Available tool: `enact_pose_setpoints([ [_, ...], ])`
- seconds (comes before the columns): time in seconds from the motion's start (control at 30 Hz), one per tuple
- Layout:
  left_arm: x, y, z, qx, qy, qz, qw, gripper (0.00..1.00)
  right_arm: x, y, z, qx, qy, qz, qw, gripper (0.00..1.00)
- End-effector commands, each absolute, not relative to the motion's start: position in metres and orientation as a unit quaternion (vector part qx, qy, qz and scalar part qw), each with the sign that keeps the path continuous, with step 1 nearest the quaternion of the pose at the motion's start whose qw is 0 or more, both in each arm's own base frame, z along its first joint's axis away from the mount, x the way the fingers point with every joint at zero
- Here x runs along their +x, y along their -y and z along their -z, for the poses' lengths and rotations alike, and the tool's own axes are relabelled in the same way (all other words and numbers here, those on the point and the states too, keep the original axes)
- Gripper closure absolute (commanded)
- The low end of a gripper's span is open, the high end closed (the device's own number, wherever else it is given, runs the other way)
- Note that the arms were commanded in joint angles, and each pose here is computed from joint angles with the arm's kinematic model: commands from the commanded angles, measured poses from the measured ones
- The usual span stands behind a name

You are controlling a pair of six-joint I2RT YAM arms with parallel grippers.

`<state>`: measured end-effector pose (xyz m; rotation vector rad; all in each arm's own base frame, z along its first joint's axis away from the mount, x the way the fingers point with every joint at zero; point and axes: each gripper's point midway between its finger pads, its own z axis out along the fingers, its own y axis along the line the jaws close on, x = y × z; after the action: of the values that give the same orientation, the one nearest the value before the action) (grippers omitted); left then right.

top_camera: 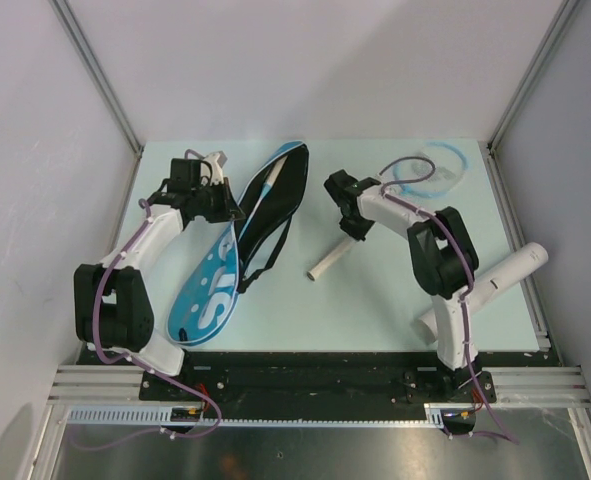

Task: Pack up the badminton gear

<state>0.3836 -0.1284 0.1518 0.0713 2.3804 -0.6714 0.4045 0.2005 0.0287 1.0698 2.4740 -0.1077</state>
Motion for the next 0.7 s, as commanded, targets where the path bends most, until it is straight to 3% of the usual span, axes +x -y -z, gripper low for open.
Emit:
enact_pose_setpoints([
  [0.0,0.402,0.122,-0.190,0.040,-0.883,0.255,0.391,0.99,0.427,-0.208,-0.146,0.194,-0.894,0.020,0.404,1.00],
  [0.07,0.404,0.120,-0.189,0.040,-0.884,0.253,0.391,1.00,0.420,-0.197,-0.167,0.105,-0.892,0.059,0.437,1.00],
  [0.23,0.405,0.109,-0.187,0.043,-0.886,0.227,0.401,1.00,0.414,-0.187,-0.243,-0.032,-0.856,0.047,0.514,1.00],
  [0.3,0.404,0.109,-0.184,0.043,-0.888,0.226,0.398,1.00,0.408,-0.167,-0.248,-0.071,-0.854,0.079,0.509,1.00],
  [0.37,0.404,0.111,-0.182,0.046,-0.888,0.230,0.395,1.00,0.395,-0.178,-0.247,-0.139,-0.863,0.008,0.486,1.00],
  [0.43,0.406,0.111,-0.183,0.047,-0.887,0.232,0.395,1.00,0.383,-0.166,-0.229,-0.191,-0.873,0.010,0.448,1.00],
  [0.57,0.405,0.117,-0.180,0.047,-0.888,0.247,0.385,1.00,0.369,-0.150,-0.198,-0.203,-0.890,-0.002,0.408,1.00],
  [0.67,0.403,0.120,-0.182,0.048,-0.886,0.256,0.384,1.00,0.385,-0.144,-0.190,-0.021,-0.911,-0.071,0.405,0.96],
])
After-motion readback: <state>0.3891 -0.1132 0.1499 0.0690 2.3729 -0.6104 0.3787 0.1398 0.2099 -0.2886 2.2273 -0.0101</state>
